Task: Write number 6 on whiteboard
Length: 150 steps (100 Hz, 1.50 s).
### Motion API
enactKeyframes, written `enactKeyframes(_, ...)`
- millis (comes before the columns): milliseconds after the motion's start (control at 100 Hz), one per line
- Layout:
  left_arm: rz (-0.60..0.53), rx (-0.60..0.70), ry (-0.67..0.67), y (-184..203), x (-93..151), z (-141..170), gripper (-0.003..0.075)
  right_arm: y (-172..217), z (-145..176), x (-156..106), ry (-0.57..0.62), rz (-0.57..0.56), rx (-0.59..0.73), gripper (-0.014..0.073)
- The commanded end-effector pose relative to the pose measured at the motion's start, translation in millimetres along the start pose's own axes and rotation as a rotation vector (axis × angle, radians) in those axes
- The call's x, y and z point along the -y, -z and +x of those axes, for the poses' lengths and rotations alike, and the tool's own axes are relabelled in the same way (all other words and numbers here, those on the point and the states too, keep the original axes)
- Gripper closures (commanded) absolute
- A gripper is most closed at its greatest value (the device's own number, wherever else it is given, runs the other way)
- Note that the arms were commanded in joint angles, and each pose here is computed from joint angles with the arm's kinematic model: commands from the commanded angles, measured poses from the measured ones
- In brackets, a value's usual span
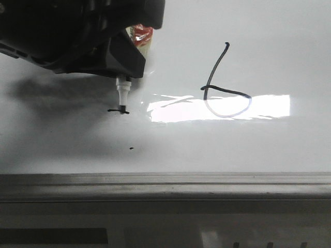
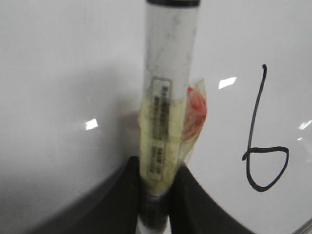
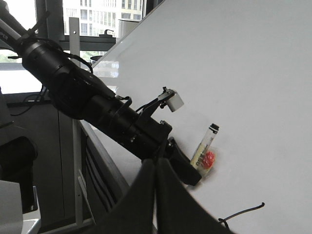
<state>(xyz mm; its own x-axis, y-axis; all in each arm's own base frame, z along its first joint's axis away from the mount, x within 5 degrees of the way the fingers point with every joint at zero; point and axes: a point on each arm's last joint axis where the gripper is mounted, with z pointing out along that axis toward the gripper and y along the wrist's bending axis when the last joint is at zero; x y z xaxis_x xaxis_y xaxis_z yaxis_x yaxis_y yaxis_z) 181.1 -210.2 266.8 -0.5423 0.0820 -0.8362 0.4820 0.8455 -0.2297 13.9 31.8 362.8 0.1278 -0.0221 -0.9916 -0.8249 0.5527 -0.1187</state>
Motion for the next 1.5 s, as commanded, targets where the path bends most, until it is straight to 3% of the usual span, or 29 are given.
enactKeyframes(0,-0.225,0.010,0.028,-2,-23,-1,0.0741,0,-15,4,-0.008,0.037,0.112,0.0656)
enactKeyframes(460,-0.227,-0.003,0.023,-6,-23,1,0.0731,0,-18,5,-0.009,0.046,0.139,0.0656)
enactKeyframes(720,-0.227,-0.002,0.035,-6,-23,1,0.0507,0,-18,4,-0.018,0.043,0.140,0.0656)
enactKeyframes(1060,-0.227,-0.002,0.035,-6,-23,1,0.0460,0,-18,4,-0.018,0.043,0.140,0.0656)
enactKeyframes(1310,-0.227,-0.001,0.034,-6,-23,1,0.0178,0,-18,4,-0.018,0.043,0.141,0.0656)
enactKeyframes(1490,-0.163,0.048,0.047,7,-16,-10,0.0148,0,-19,5,-0.018,0.048,0.155,0.0656)
